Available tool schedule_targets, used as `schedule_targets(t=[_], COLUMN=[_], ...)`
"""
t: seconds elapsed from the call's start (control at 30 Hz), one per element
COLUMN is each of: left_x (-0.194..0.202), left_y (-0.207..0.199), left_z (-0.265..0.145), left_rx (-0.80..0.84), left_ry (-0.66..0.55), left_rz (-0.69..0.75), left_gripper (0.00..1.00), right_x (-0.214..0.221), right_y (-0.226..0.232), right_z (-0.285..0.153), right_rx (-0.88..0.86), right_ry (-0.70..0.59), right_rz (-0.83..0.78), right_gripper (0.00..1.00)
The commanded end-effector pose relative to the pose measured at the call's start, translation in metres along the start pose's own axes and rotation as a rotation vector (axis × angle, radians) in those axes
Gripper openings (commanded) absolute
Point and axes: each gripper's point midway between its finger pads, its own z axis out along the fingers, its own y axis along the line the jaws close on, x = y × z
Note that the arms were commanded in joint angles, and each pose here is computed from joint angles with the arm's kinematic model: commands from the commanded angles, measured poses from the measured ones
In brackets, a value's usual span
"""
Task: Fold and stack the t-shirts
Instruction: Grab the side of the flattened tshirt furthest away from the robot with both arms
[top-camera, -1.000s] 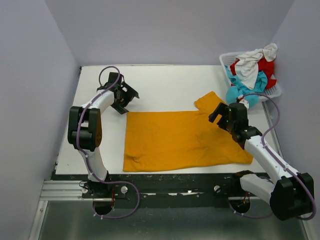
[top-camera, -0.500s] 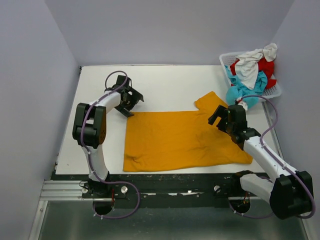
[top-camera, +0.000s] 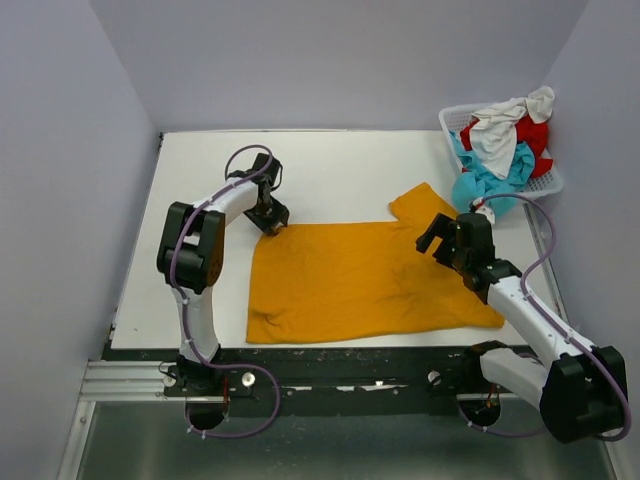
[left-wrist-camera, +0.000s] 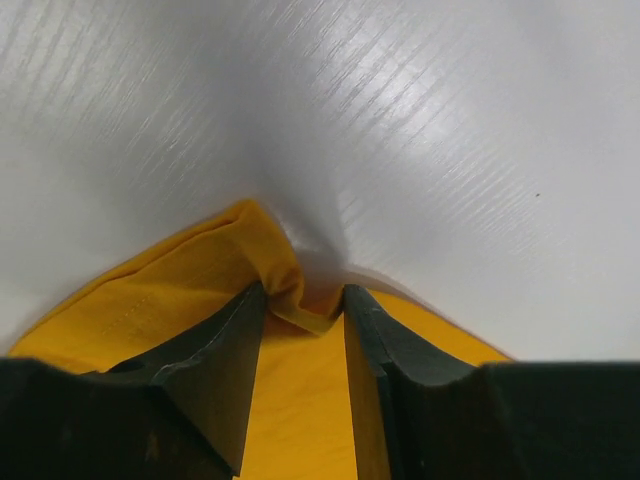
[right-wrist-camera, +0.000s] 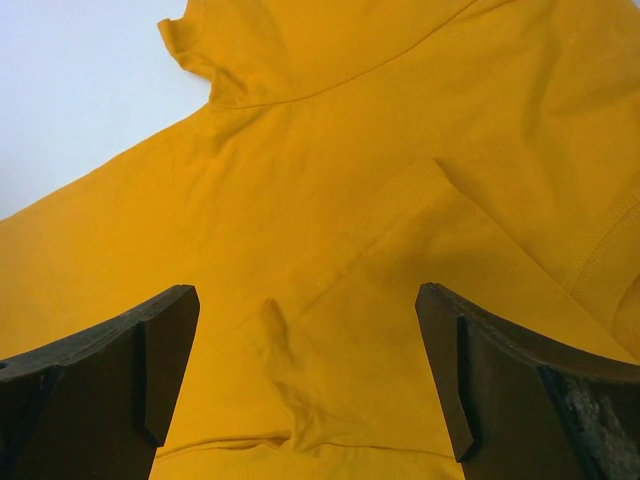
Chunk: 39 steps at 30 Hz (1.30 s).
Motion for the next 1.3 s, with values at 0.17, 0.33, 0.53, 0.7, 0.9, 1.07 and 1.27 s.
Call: schedule_targets(t=[0.17, 0.33, 0.53, 0.7, 0.9, 1.07, 1.27], left_x=[-0.001, -0.006, -0.013, -0.009, -0.01, -0.012, -0.012], left_y=[0.028, 0.026, 0.012, 0.002, -0.006, -0.004, -0.003], left_z=[0.003, 0.002, 0.003, 0.003, 0.002, 0.002, 0.001], left_rx=[-0.172, -0.186, -0.144, -0.104, -0.07, -0.086, -0.089], left_ry=[-0.02, -0.026, -0.02, 0.013, 0.01, 0.002, 0.003], left_rz=[-0.012, -0.007, 0.085, 0.159, 0.201, 0.217, 0.218], left_gripper=[0.27, 0.08, 0.0, 0.0, 0.0, 0.0, 0.0], right_x=[0.002, 0.001, -0.021, -0.067, -0.105, -0.109, -0.121], right_y=[0.004, 0.003, 0.008, 0.029, 0.037, 0.044, 0.054], right_z=[-0.004, -0.003, 0.003, 0.034, 0.106, 0.167, 0.224], right_rx=[-0.047, -0.041, -0.02, 0.039, 0.206, 0.248, 0.277], right_ry=[-0.008, -0.01, -0.066, -0.086, -0.053, 0.004, -0.016], right_rz=[0.006, -0.001, -0.011, -0.072, -0.178, -0.271, -0.295], right_gripper=[1.0, 1.0, 1.0, 1.0, 0.97, 0.9, 0.84])
